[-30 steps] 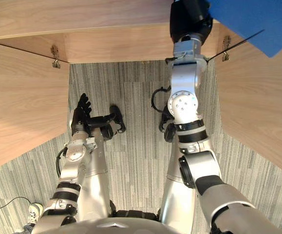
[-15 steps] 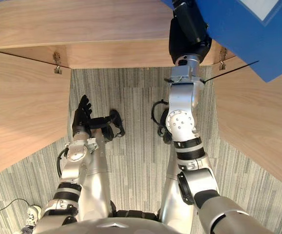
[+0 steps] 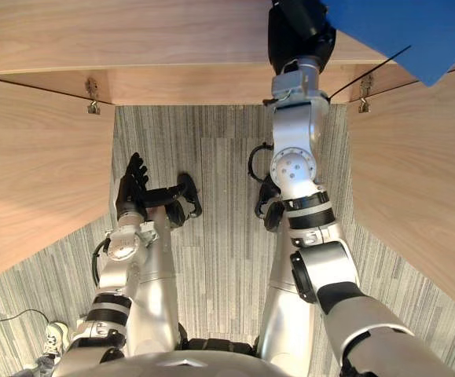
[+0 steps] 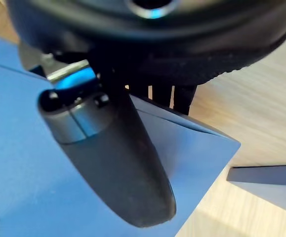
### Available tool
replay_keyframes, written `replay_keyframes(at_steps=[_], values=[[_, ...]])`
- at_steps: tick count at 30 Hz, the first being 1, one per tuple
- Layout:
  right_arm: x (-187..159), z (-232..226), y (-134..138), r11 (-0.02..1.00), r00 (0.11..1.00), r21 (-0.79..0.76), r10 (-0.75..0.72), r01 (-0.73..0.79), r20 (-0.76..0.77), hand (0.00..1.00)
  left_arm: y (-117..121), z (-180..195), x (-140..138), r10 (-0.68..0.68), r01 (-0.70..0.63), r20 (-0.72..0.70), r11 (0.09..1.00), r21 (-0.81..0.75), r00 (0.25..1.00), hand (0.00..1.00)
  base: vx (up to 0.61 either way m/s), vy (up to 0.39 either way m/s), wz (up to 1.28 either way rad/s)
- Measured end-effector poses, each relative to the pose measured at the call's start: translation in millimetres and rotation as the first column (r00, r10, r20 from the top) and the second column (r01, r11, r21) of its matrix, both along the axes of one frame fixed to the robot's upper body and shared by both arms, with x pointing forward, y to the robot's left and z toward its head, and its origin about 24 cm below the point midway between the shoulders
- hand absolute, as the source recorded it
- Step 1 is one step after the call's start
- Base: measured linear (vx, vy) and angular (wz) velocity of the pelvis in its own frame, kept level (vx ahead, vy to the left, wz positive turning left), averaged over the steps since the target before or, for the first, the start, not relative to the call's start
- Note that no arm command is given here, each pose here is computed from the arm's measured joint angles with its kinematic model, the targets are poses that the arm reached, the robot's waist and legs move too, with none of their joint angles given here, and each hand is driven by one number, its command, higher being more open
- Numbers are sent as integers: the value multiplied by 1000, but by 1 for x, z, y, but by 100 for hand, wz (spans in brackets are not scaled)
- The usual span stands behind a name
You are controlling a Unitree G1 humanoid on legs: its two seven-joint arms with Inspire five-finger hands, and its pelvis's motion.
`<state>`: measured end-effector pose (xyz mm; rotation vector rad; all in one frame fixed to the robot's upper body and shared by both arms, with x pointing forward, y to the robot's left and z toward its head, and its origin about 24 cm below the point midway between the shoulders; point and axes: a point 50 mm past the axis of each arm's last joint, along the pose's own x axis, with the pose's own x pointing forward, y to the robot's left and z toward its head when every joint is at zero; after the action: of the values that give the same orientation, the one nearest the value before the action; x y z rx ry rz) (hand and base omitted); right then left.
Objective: Walk over to the cabinet, pick up the folder, carry it to the office cabinet, place the folder inside the office cabinet, then close the office cabinet door
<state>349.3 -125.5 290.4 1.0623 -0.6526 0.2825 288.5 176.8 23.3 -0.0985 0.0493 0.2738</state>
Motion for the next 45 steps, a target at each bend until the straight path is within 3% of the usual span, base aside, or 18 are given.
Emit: replay_keyframes(at_steps=[16, 17, 29, 45], values=[[18, 47, -20, 996, 996, -21, -92, 92, 15, 0, 0, 2, 0, -4, 5, 36, 999, -48, 999, 100, -21, 71, 4], [19, 49, -20, 996, 996, -17, -93, 93, 10, 100, -1, 2, 0, -4, 6, 36, 999, -48, 999, 100, -24, 61, 5], [25, 75, -23, 994, 994, -16, -111, 110, -14, 100, -5, 3, 1, -18, 19, 41, 999, -48, 999, 100, -26, 52, 6], [27, 78, -17, 979, 989, -142, -148, 144, -15, 100, -4, 0, 2, -5, 6, 29, 998, -62, 1000, 100, -37, 48, 1]])
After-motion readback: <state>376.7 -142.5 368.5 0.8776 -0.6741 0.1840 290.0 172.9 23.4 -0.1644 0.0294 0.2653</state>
